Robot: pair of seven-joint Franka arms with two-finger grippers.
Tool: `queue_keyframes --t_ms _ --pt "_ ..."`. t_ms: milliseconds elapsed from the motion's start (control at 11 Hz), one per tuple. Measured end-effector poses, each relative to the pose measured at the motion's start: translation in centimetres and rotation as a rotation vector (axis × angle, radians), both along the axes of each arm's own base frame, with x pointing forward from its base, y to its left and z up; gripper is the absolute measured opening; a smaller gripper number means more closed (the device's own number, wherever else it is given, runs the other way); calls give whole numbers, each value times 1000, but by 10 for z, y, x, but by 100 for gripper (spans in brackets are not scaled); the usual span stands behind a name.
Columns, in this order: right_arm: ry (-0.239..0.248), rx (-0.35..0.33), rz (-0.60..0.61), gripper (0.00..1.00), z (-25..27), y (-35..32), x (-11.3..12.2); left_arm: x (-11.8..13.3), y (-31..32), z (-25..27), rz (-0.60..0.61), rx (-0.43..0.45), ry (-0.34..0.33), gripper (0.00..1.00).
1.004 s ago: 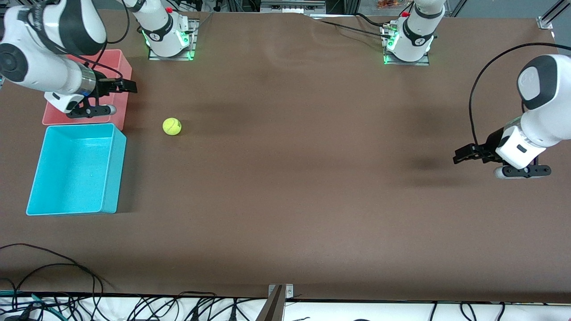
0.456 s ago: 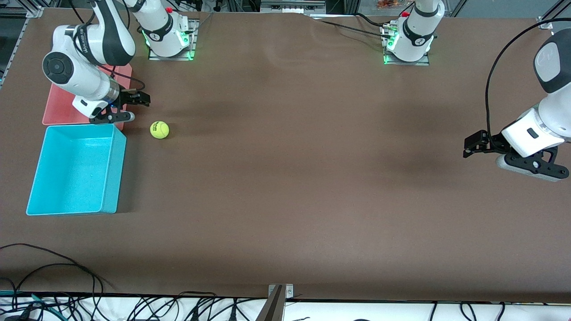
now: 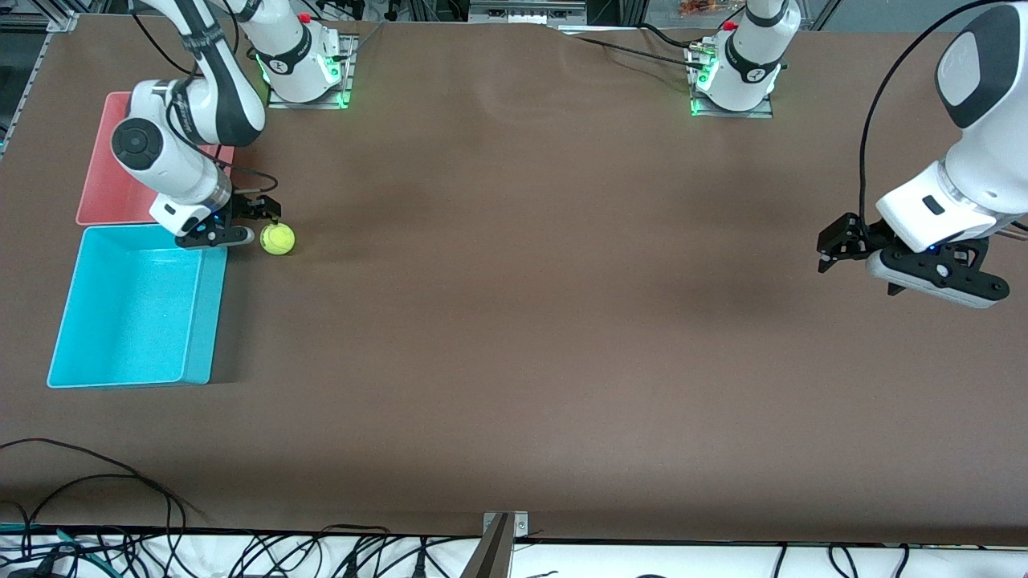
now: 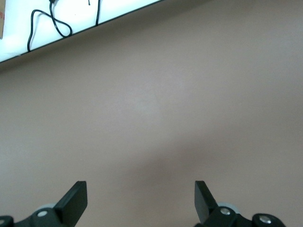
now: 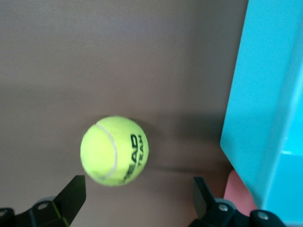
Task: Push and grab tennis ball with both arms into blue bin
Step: 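Close the right gripper around the tennis ball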
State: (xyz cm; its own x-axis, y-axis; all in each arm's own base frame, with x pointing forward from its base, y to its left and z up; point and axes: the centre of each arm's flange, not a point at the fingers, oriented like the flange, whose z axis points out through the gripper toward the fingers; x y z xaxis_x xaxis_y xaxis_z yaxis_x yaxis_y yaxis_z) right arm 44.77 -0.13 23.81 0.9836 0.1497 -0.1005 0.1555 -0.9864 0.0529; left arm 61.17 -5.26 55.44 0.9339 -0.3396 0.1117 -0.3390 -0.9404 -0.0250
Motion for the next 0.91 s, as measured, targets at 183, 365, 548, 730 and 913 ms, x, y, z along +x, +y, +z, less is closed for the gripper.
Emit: queue_keyframes --t_ms 183,365,548,730,913 --pt "-23 -7 -2 100 -15 0 3 -6 1 9 10 -42 12 100" --pt "-28 -7 -9 100 -15 0 5 -17 4 18 8 -44 48 100" --pt "-30 -8 -24 100 -14 0 5 -28 5 24 4 -43 90 100" --pt "-31 -9 -36 100 -14 1 5 -31 8 19 -2 -22 117 100" --pt "-33 -10 -41 100 -14 4 5 -33 6 16 -19 23 128 100"
